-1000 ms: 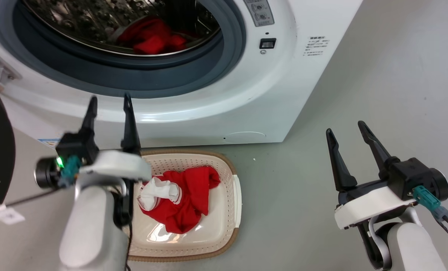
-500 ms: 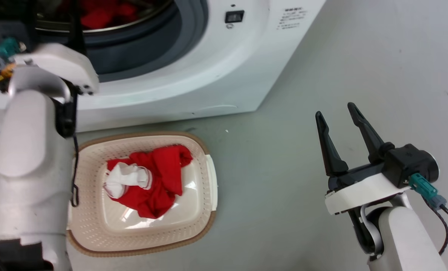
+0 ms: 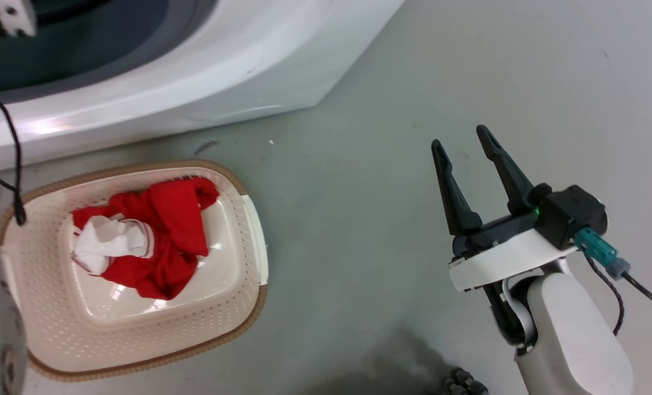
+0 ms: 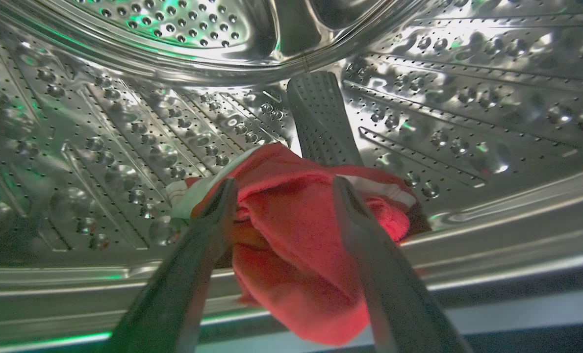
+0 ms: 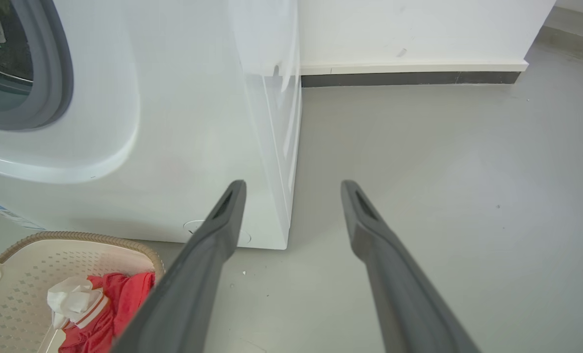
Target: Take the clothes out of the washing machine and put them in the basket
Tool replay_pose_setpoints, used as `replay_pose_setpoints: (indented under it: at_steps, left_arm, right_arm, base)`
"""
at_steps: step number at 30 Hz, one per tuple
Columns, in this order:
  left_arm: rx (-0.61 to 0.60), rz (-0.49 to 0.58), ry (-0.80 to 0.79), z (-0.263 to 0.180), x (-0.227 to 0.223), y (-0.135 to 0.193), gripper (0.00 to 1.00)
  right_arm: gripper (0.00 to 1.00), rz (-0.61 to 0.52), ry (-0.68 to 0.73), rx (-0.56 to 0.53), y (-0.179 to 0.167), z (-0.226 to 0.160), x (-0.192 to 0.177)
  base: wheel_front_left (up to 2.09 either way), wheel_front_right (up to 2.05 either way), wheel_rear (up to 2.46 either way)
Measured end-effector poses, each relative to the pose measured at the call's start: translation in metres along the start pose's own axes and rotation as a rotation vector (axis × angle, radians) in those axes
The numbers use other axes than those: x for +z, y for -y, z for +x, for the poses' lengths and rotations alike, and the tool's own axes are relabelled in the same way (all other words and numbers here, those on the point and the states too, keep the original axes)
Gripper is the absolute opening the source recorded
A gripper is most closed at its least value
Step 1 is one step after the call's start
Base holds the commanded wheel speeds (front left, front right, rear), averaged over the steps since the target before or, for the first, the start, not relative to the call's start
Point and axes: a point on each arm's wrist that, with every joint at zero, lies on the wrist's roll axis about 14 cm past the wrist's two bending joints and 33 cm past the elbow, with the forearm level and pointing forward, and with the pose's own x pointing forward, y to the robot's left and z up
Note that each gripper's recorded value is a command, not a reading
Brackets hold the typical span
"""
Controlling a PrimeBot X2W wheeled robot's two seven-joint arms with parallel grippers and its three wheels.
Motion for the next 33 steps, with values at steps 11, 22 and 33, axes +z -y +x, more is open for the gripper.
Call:
replay_pose_setpoints:
  at_steps: [11,22,33]
  left_arm:
    - [-0.031,0.057,-0.313,0.042,-0.031,0.009,1.00]
    - [0.029,-0.013,-0.492,0.036,-0.061,0.006,0.00]
    - [0.135,-0.019,-0.157,0.019,-0.005,-0.012,0.00]
  right_arm:
    - [1.00,0.012,-0.073,-0.035,0.015,0.004,-0.027]
    - [1.00,0.023,-0.082,-0.057,0.022,0.000,-0.031]
    - [1.00,0.007,-0.032,-0.060,0.024,-0.001,-0.010]
  base:
    - [0.00,0.00,0.00]
    - [0.00,0.00,0.00]
    - [0.00,0.00,0.00]
